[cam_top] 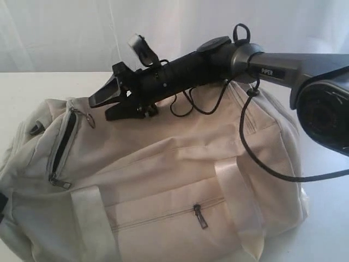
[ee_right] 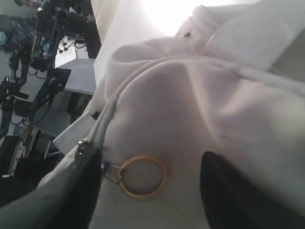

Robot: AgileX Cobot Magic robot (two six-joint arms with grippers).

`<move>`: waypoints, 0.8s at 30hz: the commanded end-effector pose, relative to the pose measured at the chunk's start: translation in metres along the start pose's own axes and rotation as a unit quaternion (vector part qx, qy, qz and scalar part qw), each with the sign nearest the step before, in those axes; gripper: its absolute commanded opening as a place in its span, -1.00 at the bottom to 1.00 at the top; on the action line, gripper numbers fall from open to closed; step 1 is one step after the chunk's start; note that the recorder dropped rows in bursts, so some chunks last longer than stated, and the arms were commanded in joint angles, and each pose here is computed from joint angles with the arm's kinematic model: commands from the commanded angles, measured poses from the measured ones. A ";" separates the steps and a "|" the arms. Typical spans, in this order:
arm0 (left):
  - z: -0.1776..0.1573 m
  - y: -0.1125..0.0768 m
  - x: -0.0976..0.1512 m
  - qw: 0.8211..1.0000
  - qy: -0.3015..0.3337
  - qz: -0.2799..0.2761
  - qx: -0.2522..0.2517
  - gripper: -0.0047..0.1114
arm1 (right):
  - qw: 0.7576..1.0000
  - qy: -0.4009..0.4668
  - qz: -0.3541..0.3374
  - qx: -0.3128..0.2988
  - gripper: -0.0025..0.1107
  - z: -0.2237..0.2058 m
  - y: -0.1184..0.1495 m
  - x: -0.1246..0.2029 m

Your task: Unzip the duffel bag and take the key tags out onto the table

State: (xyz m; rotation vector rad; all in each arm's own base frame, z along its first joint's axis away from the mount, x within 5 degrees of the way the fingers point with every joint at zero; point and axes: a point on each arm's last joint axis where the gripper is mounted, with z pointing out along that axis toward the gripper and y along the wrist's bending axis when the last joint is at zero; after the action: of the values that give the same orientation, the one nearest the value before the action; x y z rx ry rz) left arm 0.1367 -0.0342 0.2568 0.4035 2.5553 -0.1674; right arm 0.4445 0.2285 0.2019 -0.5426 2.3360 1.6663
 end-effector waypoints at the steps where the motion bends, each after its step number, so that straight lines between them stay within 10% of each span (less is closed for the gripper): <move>1: 0.000 -0.001 0.010 0.999 0.034 0.005 0.006 -0.92 | 0.999 0.030 -0.011 0.003 0.06 0.016 0.007 0.008; 24: 0.000 -0.001 0.010 0.999 0.034 0.005 0.006 -0.92 | 0.999 0.042 -0.015 0.011 -0.53 0.019 0.006 0.011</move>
State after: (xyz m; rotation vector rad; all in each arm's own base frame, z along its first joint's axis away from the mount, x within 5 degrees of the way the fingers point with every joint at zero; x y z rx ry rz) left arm 0.1365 -0.0345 0.2568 0.4068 2.5568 -0.1708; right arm 0.4284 0.2525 0.1961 -0.6530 2.4082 1.6292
